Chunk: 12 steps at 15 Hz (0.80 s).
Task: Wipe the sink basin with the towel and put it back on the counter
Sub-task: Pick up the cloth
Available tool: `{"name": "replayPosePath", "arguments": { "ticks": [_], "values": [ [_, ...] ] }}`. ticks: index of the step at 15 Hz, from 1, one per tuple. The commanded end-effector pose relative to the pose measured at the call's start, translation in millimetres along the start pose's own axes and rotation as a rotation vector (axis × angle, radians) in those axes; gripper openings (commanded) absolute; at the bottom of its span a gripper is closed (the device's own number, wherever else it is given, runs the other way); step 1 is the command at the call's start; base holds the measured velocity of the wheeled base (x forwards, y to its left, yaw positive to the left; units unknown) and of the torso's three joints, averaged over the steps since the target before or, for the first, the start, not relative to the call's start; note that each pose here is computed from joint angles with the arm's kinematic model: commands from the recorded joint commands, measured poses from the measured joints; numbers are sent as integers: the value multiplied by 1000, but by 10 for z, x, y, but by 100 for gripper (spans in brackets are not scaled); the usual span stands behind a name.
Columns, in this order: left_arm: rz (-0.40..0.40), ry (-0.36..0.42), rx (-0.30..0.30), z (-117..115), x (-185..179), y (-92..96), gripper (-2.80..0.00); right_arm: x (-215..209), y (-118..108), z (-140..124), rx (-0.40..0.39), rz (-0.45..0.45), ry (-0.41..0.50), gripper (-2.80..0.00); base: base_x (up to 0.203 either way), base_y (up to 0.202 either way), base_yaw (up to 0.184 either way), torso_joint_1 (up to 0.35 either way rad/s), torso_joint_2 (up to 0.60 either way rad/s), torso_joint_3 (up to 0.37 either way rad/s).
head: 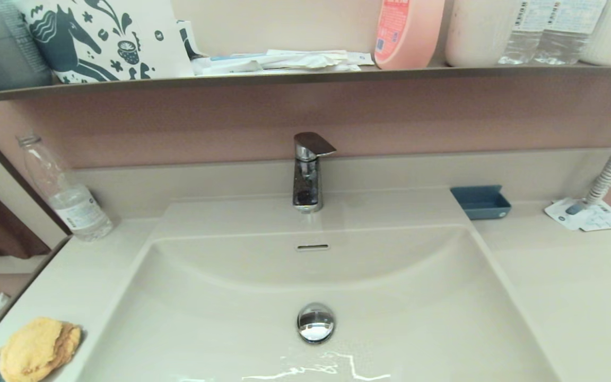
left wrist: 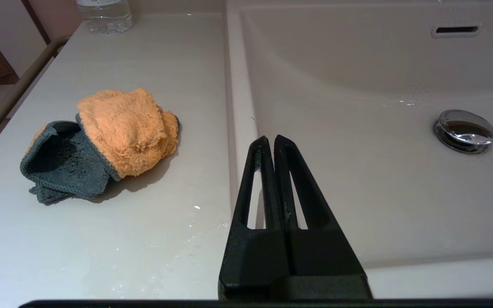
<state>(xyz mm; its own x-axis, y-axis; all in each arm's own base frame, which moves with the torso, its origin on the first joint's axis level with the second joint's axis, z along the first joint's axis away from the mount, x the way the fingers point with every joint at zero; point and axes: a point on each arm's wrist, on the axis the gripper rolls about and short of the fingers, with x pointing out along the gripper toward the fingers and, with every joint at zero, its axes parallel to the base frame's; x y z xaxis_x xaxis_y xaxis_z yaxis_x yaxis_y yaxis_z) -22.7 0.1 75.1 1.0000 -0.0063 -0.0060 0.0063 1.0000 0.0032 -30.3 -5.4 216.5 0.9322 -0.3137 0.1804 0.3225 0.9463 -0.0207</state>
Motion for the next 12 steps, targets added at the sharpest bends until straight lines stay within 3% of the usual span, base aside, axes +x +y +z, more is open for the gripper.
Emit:
{"name": "replayPosePath", "arguments": {
  "ticks": [1,3,7,12],
  "values": [
    [0,0,0,0,0,0,-280,-111,-33,-99,26,94,-3,-280,0,0,0,0,0,0],
    [0,0,0,0,0,0,-280,-132,-15,-310,58,143,72,-280,0,0,0,0,0,0],
    [0,0,0,0,0,0,-280,-259,19,-716,118,276,90,-280,0,0,0,0,0,0],
    [0,0,0,0,0,0,-280,-249,65,-1152,127,301,151,-280,0,0,0,0,0,0]
  ]
}}
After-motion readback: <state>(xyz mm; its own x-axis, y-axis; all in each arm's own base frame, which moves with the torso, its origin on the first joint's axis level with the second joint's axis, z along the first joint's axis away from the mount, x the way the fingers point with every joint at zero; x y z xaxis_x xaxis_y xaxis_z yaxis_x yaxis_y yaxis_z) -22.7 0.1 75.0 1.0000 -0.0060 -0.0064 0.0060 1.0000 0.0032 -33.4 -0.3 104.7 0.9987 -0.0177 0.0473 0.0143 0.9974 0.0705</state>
